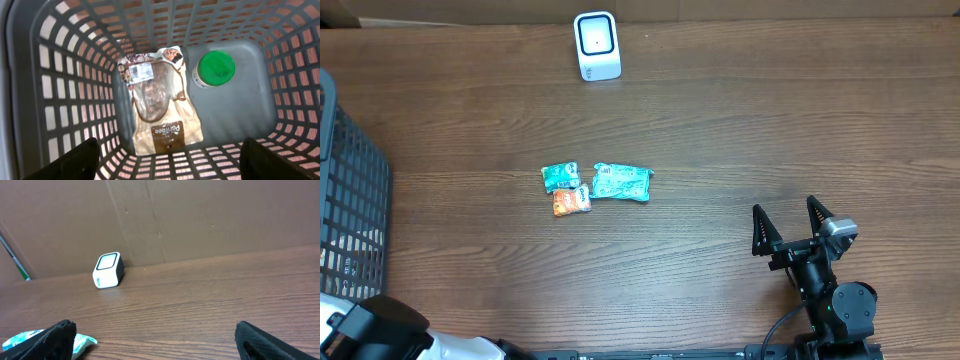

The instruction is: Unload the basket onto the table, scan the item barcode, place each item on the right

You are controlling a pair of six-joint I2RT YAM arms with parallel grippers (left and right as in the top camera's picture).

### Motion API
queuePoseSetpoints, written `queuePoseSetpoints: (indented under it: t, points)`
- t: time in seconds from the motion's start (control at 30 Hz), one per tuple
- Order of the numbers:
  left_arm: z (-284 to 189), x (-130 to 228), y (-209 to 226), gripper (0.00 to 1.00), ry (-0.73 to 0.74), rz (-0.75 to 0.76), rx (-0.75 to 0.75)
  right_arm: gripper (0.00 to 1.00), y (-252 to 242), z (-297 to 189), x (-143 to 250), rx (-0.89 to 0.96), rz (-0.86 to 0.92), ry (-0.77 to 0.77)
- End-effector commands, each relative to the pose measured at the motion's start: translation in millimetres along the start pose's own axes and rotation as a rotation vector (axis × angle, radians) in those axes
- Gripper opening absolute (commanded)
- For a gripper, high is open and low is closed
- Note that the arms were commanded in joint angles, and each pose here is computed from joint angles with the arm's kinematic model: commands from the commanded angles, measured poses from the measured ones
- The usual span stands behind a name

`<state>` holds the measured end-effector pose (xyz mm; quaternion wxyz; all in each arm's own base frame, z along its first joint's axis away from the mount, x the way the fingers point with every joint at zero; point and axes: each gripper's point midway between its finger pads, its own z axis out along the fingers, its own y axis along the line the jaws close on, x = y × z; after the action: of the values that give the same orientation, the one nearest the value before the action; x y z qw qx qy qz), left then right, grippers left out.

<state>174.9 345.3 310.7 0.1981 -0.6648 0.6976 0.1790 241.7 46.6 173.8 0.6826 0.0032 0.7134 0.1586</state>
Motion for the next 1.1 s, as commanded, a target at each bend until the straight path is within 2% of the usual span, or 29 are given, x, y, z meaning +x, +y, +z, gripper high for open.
queuePoseSetpoints:
  t: [0.0, 0.1, 0.17, 0.57, 0.77, 1.07]
  points:
    - [18.3, 3.8, -4.0, 0.69, 0.050, 0.104, -0.009, 1.00, 0.9, 0.1, 2.3, -0.007, -0.002, -0.001]
    - [35.5, 17.1, -14.4, 0.62, 0.134, 0.163, 0.022, 1.00, 0.9, 0.1, 2.4, -0.006, -0.002, -0.001]
    - [45.8, 24.4, -16.2, 0.62, 0.178, 0.171, 0.017, 1.00, 0.9, 0.1, 2.3, -0.006, -0.002, -0.001]
    - [83.1, 62.5, -15.3, 0.63, 0.321, 0.198, 0.000, 1.00, 0.9, 0.1, 2.4, -0.006, -0.002, -0.001]
    - [101.4, 87.3, -25.3, 0.63, 0.403, 0.231, 0.067, 1.00, 0.9, 0.1, 2.4, -0.006, -0.002, -0.001]
    - [136.0, 121.5, -18.9, 0.63, 0.479, 0.247, 0.044, 1.00, 0.9, 0.1, 2.4, -0.006, -0.002, -0.001]
